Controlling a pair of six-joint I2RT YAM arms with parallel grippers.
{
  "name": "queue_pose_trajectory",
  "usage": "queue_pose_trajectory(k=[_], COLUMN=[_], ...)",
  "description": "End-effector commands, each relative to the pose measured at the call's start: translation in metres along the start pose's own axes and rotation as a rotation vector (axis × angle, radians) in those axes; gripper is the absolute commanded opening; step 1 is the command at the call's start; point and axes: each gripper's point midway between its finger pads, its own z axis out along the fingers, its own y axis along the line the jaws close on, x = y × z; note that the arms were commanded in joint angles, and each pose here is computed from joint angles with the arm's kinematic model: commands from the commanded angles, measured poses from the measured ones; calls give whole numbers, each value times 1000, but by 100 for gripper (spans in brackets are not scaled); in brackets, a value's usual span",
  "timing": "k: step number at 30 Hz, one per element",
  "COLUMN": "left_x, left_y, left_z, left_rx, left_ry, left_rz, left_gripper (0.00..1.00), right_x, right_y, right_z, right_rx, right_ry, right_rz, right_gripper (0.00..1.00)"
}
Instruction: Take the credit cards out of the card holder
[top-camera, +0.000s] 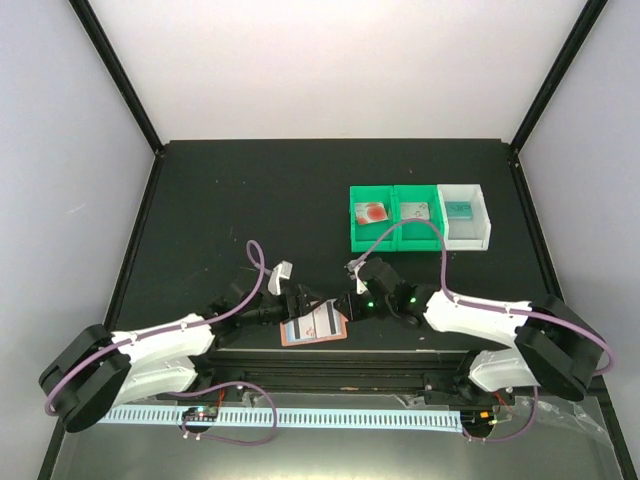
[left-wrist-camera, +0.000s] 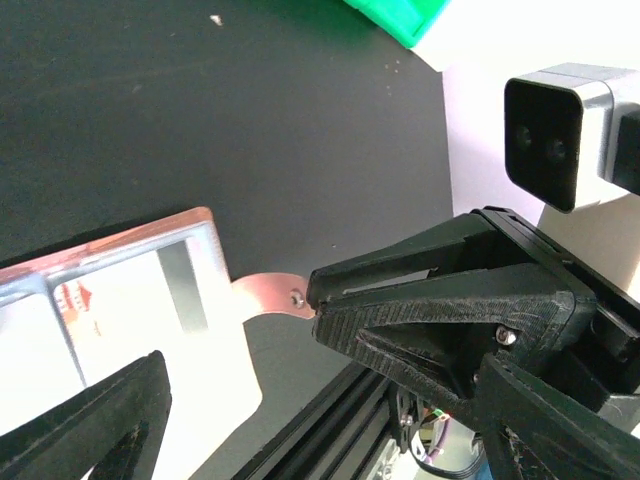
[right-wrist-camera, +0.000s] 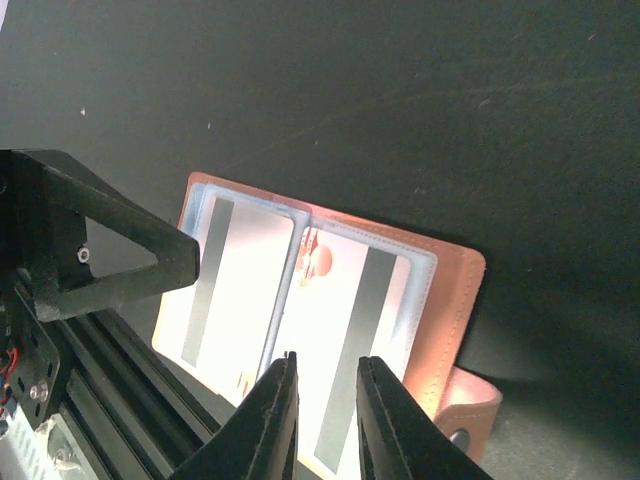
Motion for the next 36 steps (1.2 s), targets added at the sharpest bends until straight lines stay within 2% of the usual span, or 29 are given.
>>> queue_pose_trajectory(k=[1, 6, 17, 22, 30, 36], left_x=[1, 2, 9, 12, 11, 7], left_y=[17, 15, 40, 49, 56, 52], left_z=[0, 9, 23, 23, 21, 14], left_rx=[-33, -6, -71, -108, -140, -158], left_ry=[-16, 13, 52, 61, 48, 26], left_rz=[-11, -16, -49, -48, -46, -27], left_gripper=[84, 79, 79, 78, 77, 76], right_x=[0, 4, 16, 36, 49, 39], right_y=[17, 18, -2, -21, -38, -29], right_z=[7, 18, 37, 48, 48, 41], right_rx=[-86, -97, -33, 22, 60, 46], right_ry=[32, 63, 101, 170, 175, 145], right_rz=[14, 20, 26, 45, 65, 56], right_gripper=[18, 15, 14, 12, 10, 10])
